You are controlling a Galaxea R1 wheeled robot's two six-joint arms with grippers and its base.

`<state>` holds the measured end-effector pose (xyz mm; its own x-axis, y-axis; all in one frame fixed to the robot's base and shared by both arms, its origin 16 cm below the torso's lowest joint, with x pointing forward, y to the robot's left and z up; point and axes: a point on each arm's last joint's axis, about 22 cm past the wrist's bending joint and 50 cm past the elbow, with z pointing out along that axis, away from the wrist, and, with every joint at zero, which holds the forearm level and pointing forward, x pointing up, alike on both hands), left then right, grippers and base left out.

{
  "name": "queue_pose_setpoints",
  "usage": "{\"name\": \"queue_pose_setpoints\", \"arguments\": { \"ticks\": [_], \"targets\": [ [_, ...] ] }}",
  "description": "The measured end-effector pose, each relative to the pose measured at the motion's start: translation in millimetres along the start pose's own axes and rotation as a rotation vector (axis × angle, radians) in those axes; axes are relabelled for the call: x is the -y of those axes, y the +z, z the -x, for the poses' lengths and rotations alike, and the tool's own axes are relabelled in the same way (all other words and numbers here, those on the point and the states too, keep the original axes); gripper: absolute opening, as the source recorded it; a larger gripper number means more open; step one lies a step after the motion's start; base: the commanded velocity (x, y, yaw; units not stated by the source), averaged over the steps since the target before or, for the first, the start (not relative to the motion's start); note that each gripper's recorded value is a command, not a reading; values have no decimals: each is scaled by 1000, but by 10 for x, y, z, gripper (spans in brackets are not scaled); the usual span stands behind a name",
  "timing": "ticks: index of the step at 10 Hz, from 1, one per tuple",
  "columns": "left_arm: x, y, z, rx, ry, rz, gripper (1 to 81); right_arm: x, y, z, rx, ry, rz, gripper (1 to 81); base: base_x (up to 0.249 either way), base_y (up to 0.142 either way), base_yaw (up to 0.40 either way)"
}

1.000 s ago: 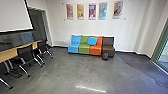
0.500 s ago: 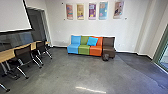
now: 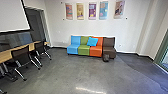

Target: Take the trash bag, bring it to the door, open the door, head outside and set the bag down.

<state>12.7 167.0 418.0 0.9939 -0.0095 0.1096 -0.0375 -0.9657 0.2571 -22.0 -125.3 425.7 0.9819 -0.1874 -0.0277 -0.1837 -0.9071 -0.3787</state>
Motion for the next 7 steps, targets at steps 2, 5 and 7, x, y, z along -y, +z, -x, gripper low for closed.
{"name": "queue_pose_setpoints", "arguments": {
  "ticks": [2, 5, 7],
  "targets": [
    [-18, 3, -1, 0, 0, 2, 811, -4, -1, -2, 0, 0, 1, 811, 142, 0, 0],
    [-16, 3, -1, 0, 0, 2, 811, -4, -1, -2, 0, 0, 1, 811, 142, 0, 0],
    [-16, 3, 3, 1, 0, 2, 811, 0, 0, -1, 0, 0, 0, 811, 142, -70, 0]
  ]
}}
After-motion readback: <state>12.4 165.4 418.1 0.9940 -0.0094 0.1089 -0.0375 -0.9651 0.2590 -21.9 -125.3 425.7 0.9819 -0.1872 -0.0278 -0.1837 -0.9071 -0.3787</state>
